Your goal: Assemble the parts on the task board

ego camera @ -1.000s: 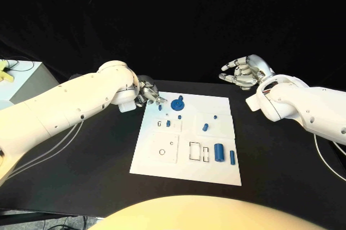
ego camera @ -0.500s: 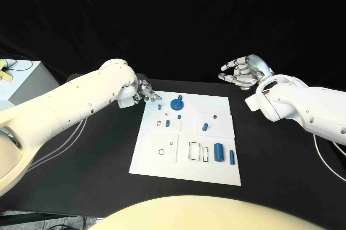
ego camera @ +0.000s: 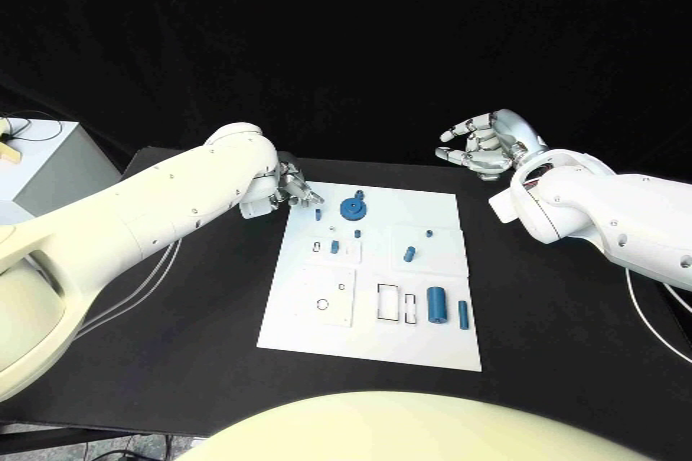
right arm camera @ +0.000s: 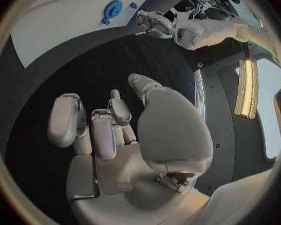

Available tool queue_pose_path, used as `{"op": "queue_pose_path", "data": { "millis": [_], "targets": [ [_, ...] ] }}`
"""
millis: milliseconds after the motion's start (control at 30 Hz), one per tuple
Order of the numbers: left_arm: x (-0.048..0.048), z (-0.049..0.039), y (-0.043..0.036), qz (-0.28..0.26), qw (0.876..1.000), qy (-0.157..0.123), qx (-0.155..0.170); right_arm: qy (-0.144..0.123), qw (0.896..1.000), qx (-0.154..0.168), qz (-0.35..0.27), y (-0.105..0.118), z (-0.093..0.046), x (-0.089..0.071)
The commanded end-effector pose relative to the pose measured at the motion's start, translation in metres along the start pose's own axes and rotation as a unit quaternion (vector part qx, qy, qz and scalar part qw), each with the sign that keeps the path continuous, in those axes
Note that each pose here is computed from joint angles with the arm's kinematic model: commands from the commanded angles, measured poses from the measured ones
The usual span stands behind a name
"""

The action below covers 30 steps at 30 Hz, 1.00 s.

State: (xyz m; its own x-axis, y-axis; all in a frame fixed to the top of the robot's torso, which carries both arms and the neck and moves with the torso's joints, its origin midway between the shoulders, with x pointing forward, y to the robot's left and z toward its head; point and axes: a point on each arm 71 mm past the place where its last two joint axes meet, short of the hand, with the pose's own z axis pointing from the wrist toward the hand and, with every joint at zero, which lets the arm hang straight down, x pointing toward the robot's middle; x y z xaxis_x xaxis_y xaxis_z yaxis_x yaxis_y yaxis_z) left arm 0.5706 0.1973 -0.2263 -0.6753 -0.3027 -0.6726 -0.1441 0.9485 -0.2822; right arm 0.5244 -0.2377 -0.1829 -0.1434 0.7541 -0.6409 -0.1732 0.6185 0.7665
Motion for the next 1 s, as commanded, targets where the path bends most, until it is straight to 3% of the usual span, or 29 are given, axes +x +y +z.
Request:
{"op": "queue_pose_path", "data": {
  "millis": [33,467,800,1000],
  "targets": [
    [0.0015,0.0016,-0.0025,0.007,1.000,0.005,0.008,0.000,1.000,-0.006,0.001,0.0019,0.0002,0.0009],
    [0.0087,0.0076,-0.0093,0.007,1.000,0.013,0.013,0.002,1.000,-0.008,0.002,0.0037,0.0007,0.0025],
    [0.0095,0.0094,-0.0067,0.009,1.000,0.018,0.007,0.001,1.000,-0.009,0.002,0.0046,0.0011,0.0025],
    [0.0112,0.0102,-0.0093,0.010,1.000,0.021,0.007,0.002,1.000,-0.009,0.002,0.0051,0.0015,0.0029]
  ]
}}
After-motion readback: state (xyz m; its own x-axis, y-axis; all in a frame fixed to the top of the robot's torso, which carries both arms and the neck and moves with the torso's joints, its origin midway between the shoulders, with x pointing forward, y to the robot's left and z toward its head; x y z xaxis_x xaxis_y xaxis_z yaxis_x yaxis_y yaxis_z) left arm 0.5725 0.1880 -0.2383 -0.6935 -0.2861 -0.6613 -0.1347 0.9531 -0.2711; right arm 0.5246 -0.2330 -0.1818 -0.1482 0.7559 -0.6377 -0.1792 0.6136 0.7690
